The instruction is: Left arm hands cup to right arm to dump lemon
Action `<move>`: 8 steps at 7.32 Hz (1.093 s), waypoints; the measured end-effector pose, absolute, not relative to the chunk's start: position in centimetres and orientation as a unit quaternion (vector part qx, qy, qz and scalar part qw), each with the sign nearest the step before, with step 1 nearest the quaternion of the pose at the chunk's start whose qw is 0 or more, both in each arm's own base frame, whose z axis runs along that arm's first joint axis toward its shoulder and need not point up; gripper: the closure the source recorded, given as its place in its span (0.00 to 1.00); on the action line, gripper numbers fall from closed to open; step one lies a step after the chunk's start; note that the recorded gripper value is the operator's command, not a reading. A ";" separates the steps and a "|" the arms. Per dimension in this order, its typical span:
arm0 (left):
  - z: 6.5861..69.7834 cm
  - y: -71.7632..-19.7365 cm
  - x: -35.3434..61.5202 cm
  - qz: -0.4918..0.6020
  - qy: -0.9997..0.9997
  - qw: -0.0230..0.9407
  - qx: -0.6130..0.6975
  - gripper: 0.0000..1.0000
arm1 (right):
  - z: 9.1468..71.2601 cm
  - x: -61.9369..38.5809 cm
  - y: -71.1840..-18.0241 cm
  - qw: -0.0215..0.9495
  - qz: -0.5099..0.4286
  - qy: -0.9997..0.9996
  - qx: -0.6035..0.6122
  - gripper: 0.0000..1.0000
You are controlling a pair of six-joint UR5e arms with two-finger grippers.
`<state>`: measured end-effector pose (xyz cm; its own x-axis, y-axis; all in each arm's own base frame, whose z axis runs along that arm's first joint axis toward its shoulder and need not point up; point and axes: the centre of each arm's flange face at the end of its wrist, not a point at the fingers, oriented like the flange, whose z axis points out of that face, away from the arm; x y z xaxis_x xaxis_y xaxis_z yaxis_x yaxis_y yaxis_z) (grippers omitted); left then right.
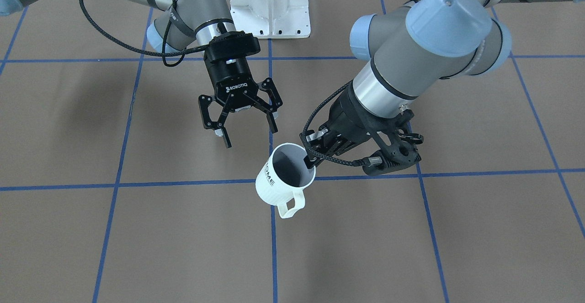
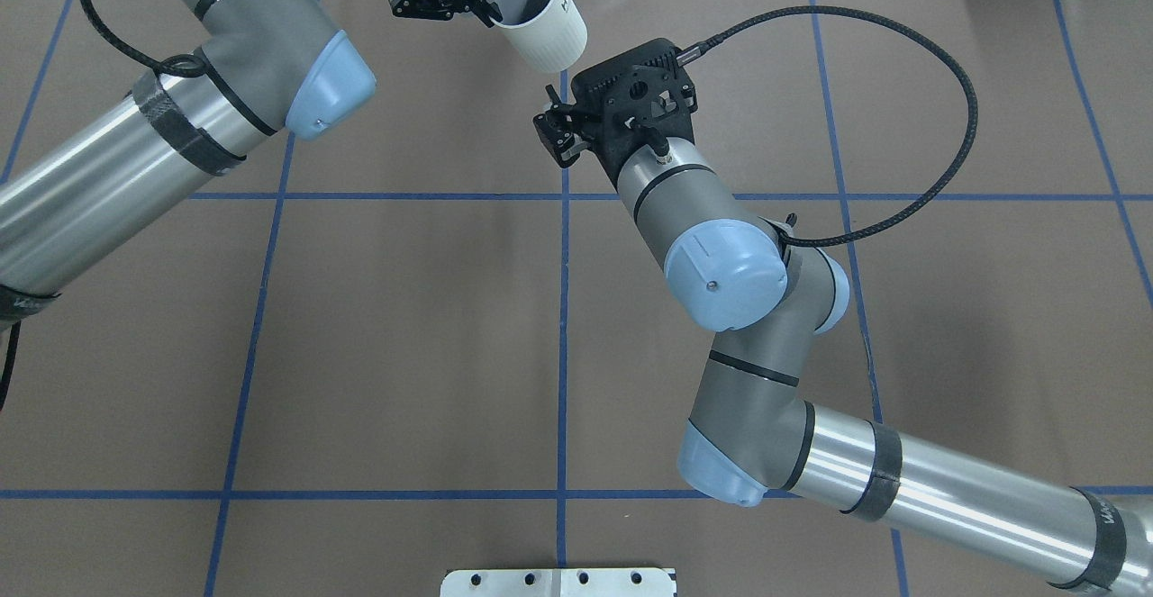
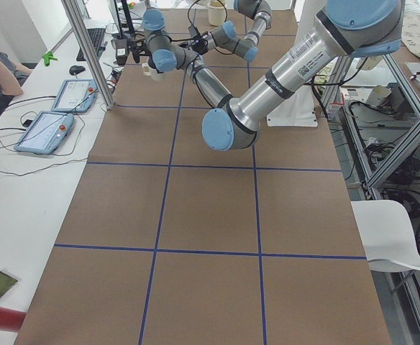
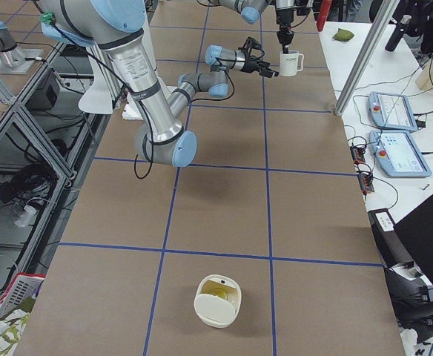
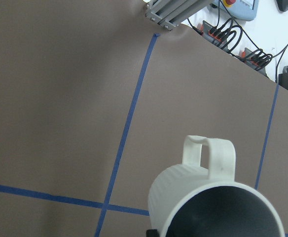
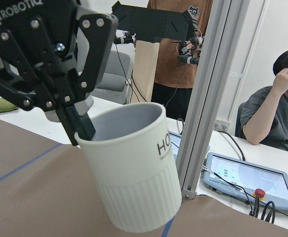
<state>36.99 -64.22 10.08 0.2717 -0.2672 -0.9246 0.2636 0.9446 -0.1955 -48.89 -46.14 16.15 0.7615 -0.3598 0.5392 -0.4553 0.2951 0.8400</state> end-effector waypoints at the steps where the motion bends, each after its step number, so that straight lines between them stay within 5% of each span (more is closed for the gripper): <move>1: 10.2 -64.4 36.7 -0.169 0.579 0.797 0.001 1.00 | 16.3 -48.4 -46.2 0.727 0.034 -0.344 0.593 0.00; 4: 12.7 -65.7 35.1 -0.189 0.566 0.802 0.009 1.00 | 17.4 -45.3 -47.5 0.728 0.036 -0.345 0.591 0.01; 8: 24.4 -65.5 28.9 -0.162 0.527 0.833 0.042 1.00 | 20.9 -40.0 -49.7 0.743 0.030 -0.375 0.553 0.01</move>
<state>28.92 -65.52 24.39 0.3919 -0.2251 -0.8920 0.3135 0.9442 -0.1006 -40.00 -49.70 20.93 0.7170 -0.3707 0.5904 -0.4594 0.3857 0.8001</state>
